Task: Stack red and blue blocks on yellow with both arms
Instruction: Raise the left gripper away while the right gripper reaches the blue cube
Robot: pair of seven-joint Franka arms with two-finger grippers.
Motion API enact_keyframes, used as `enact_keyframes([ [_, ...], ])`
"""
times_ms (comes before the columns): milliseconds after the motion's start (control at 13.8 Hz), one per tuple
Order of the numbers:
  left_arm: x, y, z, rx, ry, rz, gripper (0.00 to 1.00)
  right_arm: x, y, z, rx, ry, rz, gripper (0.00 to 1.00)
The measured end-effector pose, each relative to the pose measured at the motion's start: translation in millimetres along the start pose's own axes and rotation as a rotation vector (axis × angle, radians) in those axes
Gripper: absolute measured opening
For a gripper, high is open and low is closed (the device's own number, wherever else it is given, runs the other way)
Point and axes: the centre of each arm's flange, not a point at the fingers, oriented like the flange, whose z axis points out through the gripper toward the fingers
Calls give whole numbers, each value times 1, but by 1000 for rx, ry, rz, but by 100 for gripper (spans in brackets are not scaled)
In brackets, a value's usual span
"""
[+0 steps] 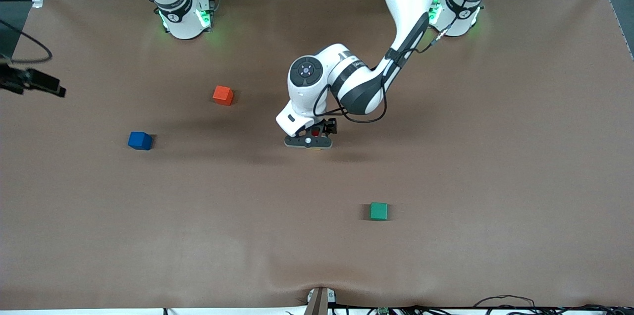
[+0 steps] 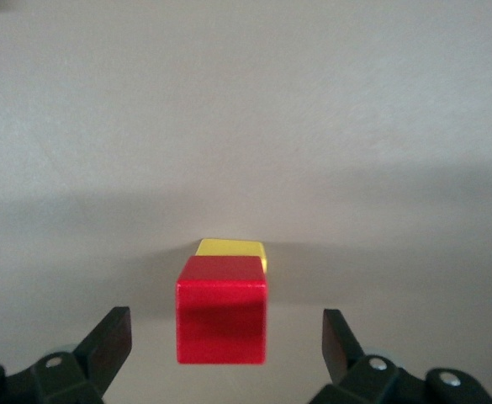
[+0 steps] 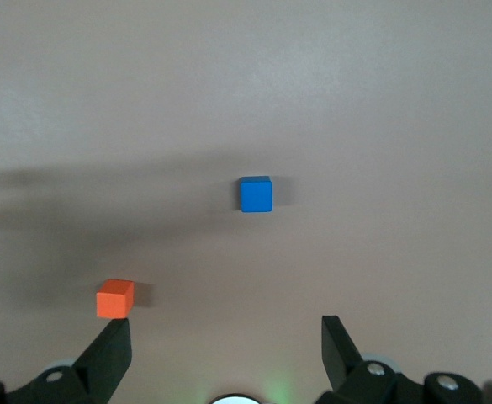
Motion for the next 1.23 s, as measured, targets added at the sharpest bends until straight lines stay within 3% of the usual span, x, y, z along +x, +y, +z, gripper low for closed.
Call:
enact_keyframes([
  [434, 6, -23, -84, 28, 2, -39, 100, 47, 3, 70, -8, -82, 3, 100],
  [796, 22, -69, -141, 66, -9, -80, 100, 75, 11, 125, -8, -106, 16, 100],
  [1230, 29, -117, -195, 106, -29, -132, 100, 79, 19, 227, -8, -27, 3, 100],
])
